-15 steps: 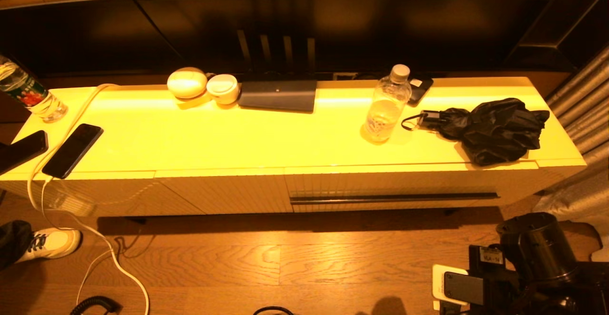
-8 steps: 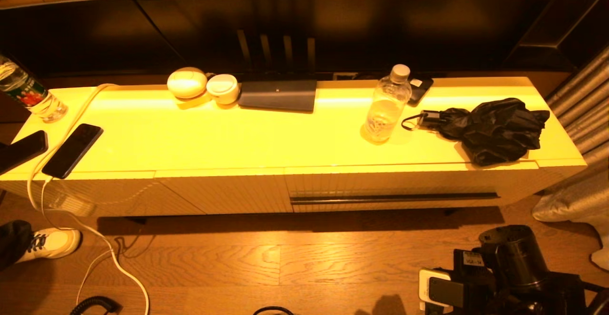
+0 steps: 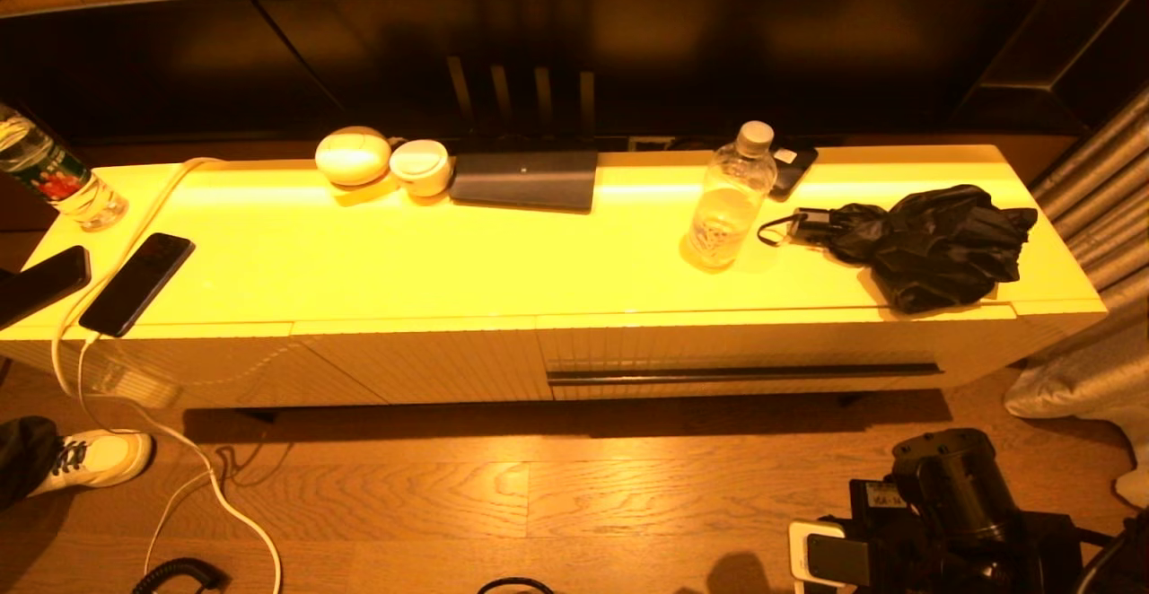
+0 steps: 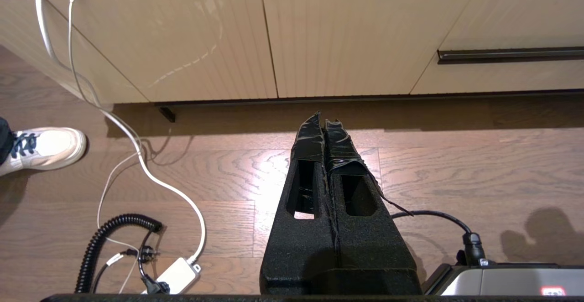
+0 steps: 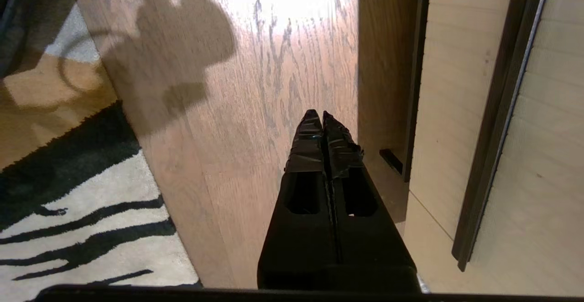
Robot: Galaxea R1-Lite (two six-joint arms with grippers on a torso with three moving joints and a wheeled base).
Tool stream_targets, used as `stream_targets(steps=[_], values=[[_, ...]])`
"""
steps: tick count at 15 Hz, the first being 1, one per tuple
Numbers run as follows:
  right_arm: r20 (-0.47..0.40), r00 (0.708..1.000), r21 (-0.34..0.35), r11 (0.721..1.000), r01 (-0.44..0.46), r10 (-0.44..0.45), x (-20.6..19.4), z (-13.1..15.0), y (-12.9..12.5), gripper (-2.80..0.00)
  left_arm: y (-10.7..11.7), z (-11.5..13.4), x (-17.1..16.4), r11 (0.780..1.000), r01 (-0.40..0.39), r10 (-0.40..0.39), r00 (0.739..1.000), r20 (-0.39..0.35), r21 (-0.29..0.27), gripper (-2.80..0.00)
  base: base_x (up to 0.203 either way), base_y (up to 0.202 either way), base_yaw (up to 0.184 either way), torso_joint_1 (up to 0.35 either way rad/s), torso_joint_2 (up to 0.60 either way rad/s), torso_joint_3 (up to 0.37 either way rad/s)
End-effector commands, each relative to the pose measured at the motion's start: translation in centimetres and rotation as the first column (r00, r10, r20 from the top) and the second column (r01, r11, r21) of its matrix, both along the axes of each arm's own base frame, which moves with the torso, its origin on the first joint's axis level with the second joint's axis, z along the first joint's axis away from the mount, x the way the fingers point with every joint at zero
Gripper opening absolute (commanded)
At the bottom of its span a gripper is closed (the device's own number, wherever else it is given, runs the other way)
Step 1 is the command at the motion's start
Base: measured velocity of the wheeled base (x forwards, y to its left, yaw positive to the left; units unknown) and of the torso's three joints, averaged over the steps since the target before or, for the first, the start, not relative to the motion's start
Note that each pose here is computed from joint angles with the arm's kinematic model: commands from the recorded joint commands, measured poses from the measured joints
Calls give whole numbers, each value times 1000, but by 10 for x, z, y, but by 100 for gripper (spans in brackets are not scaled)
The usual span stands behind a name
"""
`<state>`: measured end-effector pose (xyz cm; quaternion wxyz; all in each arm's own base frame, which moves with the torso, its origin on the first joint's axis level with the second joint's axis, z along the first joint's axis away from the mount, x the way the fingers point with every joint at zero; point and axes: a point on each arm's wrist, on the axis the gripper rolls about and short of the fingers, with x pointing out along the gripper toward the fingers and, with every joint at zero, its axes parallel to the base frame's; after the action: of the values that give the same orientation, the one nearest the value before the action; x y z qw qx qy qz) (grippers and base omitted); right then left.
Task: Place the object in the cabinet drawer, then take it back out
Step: Open the drawer
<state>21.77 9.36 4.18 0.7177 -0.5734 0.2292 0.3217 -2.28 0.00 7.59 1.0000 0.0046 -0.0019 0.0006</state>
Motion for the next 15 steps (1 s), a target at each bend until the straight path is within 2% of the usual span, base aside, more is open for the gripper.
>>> stream_targets(steps=[1, 2, 3, 5, 11, 15], values=[[-3, 1000, -4, 1000, 1, -1, -2, -2, -3, -280, 0, 0, 0, 1000, 0, 0, 1000, -1, 0, -280, 0, 0, 0, 0, 0, 0], [-4, 1000, -3, 1000, 1, -1, -3, -5, -4, -280, 0, 0, 0, 1000, 0, 0, 1000, -1, 0, -280, 0, 0, 0, 0, 0, 0], [7, 1000, 6, 1000, -9, 9, -5, -9, -4, 0, 0, 0, 0, 1000, 0, 0, 1000, -1, 0, -280, 0, 0, 0, 0, 0, 0], [24, 999, 10, 999, -43, 43, -1, -11, -2, 0, 0, 0, 0, 1000, 0, 0, 1000, -1, 0, -280, 0, 0, 0, 0, 0, 0], [11, 999, 37, 998, -48, 48, 19, -18, -4, 0, 0, 0, 0, 1000, 0, 0, 1000, -1, 0, -280, 0, 0, 0, 0, 0, 0], [48, 998, 28, 999, -46, 44, 46, -20, -10, 0, 0, 0, 0, 1000, 0, 0, 1000, -1, 0, -280, 0, 0, 0, 0, 0, 0]])
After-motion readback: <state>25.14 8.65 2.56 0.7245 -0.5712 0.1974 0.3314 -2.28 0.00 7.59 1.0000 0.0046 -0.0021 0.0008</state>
